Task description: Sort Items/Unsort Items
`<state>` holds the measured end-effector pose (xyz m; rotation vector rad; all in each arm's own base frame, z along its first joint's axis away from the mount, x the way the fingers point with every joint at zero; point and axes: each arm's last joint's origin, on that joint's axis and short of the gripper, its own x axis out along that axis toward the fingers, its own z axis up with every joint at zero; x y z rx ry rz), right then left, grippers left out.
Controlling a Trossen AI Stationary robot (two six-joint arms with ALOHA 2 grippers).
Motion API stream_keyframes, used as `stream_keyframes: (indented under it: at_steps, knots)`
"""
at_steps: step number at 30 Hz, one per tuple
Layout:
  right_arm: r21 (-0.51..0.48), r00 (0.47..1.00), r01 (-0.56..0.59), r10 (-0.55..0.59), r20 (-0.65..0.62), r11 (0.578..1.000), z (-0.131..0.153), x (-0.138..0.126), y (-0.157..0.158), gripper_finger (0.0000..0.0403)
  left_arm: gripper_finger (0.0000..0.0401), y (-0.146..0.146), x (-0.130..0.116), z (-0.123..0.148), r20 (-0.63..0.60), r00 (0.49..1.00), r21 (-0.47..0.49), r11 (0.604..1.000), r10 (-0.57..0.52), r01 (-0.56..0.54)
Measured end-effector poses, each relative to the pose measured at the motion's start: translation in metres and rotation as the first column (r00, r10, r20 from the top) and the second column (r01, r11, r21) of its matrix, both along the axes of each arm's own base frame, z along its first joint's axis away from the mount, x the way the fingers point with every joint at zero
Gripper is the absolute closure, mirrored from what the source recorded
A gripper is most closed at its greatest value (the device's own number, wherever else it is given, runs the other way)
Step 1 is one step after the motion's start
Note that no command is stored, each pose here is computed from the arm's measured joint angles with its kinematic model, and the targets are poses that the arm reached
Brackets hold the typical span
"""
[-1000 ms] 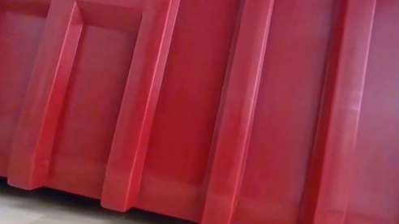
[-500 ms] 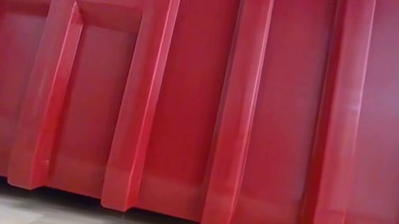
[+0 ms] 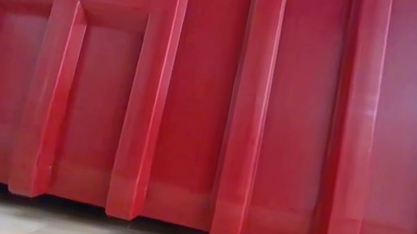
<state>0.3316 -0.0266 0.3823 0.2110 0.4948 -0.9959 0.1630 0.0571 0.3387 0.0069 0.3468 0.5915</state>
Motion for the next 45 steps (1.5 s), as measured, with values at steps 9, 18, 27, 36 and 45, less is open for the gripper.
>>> stream_keyframes:
  at_steps: [9, 18, 27, 36, 45]
  knots:
    - [0.006, 0.997, -0.007, 0.007, -0.083, 1.000, -0.031, 0.026, 0.006, 0.0403, 0.0401, -0.003, 0.003, -0.022, 0.016, 0.998, -0.038, 0.998, 0.053, -0.053]
    - [-0.008, 0.995, 0.039, -0.040, -0.095, 0.999, -0.050, 0.040, 0.007, 0.0403, 0.0401, -0.003, 0.006, -0.035, 0.042, 0.996, -0.098, 0.993, 0.072, -0.068]
    - [-0.008, 0.996, 0.033, -0.034, -0.083, 0.999, -0.041, 0.033, 0.007, 0.0403, 0.0401, -0.005, 0.008, -0.033, 0.130, 0.991, -0.056, 0.998, 0.023, -0.015]
    - [-0.067, 0.989, -0.147, 0.144, -0.043, 0.987, 0.004, 0.030, 0.014, 0.0403, 0.0401, -0.012, -0.006, 0.028, 0.171, 0.983, 0.036, 0.997, -0.072, 0.067]
    - [-0.152, 0.975, -0.217, 0.208, -0.073, 0.964, 0.044, 0.022, 0.015, 0.0403, 0.0401, -0.027, -0.039, 0.062, -0.192, 0.976, -0.382, 0.924, -0.106, 0.025]
